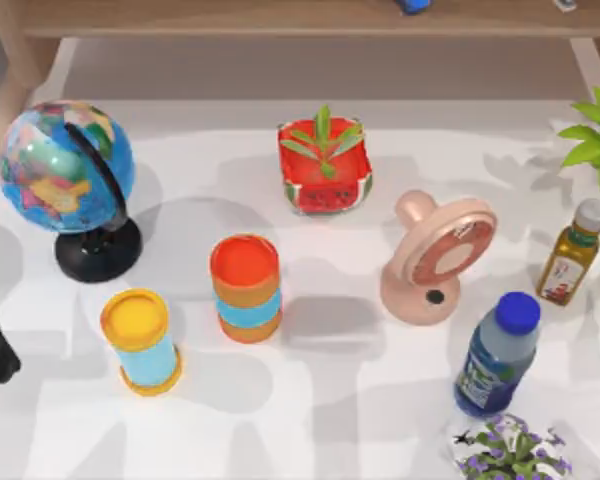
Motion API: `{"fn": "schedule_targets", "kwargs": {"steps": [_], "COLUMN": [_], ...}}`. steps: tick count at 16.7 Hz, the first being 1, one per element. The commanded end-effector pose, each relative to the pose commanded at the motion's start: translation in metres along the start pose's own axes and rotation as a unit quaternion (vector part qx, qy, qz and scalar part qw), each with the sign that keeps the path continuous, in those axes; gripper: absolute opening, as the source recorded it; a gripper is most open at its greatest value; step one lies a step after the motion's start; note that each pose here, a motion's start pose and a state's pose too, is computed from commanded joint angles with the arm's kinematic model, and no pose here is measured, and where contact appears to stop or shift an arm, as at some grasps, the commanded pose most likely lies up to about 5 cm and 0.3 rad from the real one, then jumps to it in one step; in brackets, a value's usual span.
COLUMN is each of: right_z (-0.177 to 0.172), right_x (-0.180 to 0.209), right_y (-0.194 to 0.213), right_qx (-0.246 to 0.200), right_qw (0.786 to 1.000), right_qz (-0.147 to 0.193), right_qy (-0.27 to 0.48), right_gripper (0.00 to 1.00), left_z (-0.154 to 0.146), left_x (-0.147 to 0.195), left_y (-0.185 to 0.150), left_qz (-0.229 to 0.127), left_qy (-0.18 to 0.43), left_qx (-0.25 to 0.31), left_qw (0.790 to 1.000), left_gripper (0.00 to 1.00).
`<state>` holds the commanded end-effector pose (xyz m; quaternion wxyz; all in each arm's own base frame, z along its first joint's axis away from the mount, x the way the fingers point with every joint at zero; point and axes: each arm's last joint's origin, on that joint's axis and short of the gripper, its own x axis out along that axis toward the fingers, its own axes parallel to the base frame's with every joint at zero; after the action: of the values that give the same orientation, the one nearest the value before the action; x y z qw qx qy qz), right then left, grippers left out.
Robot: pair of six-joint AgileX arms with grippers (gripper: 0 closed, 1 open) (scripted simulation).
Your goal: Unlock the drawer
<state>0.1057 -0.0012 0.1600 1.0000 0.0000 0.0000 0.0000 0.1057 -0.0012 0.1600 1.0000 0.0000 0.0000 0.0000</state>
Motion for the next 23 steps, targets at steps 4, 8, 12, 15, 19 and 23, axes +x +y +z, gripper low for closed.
{"fn": "schedule_targets", "kwargs": {"steps": [4, 8, 12, 15, 19, 23], "right_z": [0.01, 0.048, 0.09, 0.11, 0.122, 0.125], "right_x": [0.0, 0.01, 0.041, 0.075, 0.113, 0.126], "right_y": [-0.001, -0.009, -0.027, -0.049, -0.077, -0.089], "right_qx": [-0.001, -0.004, -0.004, -0.001, 0.001, 0.0], "right_qw": [1.0, 1.0, 1.0, 1.0, 1.0, 1.0], "right_qz": [-0.001, -0.006, -0.013, -0.012, -0.004, 0.0], "right_qy": [-0.009, -0.024, -0.017, -0.005, 0.001, 0.0], "right_gripper": [1.0, 1.0, 1.0, 1.0, 1.0, 1.0], "left_z": [0.0, 0.0, 0.0, 0.0, 0.0, 0.0], "left_x": [0.0, 0.0, 0.0, 0.0, 0.0, 0.0], "left_y": [0.0, 0.0, 0.0, 0.0, 0.0, 0.0], "left_qz": [0.0, 0.0, 0.0, 0.0, 0.0, 0.0], "left_qy": [0.0, 0.0, 0.0, 0.0, 0.0, 0.0], "left_qx": [0.0, 0.0, 0.0, 0.0, 0.0, 0.0], "left_qw": [1.0, 1.0, 1.0, 1.0, 1.0, 1.0], "left_gripper": [1.0, 1.0, 1.0, 1.0, 1.0, 1.0]}}
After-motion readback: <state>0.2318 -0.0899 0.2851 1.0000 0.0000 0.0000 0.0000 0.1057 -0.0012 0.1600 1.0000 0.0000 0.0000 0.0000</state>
